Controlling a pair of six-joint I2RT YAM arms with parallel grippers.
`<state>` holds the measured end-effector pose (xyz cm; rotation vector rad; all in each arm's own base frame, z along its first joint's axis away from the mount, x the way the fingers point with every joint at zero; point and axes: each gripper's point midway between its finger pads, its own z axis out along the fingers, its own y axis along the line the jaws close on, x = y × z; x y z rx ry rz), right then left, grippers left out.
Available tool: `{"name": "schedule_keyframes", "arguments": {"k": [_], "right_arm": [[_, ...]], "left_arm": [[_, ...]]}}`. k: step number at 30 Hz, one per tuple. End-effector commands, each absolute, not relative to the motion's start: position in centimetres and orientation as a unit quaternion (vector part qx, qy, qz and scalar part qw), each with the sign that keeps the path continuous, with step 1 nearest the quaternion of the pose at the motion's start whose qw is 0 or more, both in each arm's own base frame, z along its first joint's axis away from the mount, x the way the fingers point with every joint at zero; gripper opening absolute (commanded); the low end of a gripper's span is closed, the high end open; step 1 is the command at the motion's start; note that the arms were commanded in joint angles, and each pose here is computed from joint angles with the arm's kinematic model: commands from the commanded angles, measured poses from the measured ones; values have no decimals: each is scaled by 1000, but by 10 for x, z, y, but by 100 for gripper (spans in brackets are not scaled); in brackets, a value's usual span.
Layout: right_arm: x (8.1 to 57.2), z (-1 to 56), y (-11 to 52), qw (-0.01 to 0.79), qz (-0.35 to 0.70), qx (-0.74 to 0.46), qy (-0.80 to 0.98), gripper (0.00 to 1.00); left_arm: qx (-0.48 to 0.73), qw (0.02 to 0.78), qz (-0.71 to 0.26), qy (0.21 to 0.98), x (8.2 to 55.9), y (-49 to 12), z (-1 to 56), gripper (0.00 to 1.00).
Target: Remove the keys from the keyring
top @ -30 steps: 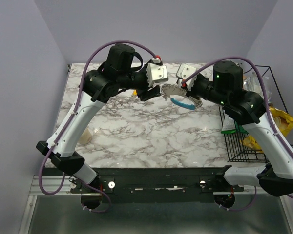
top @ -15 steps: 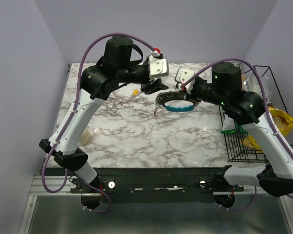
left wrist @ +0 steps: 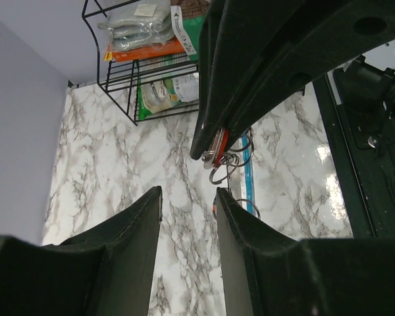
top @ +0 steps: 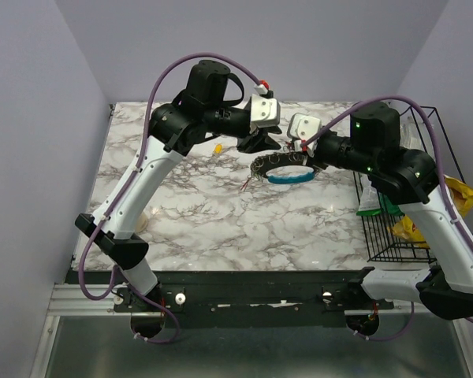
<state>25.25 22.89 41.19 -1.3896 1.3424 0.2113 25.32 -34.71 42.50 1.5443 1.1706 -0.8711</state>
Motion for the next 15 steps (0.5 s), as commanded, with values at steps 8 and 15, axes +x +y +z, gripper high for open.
{"name": "schedule_keyframes", "arguments": {"k": [8, 15], "right_arm": [[249, 434, 224, 592, 83, -584, 550, 1], [255, 438, 221, 601, 67, -571, 555, 1]], "left_arm": [[632, 469, -404, 467, 242, -362, 426, 48], [630, 452, -420, 471, 234, -366, 419, 45]]}}
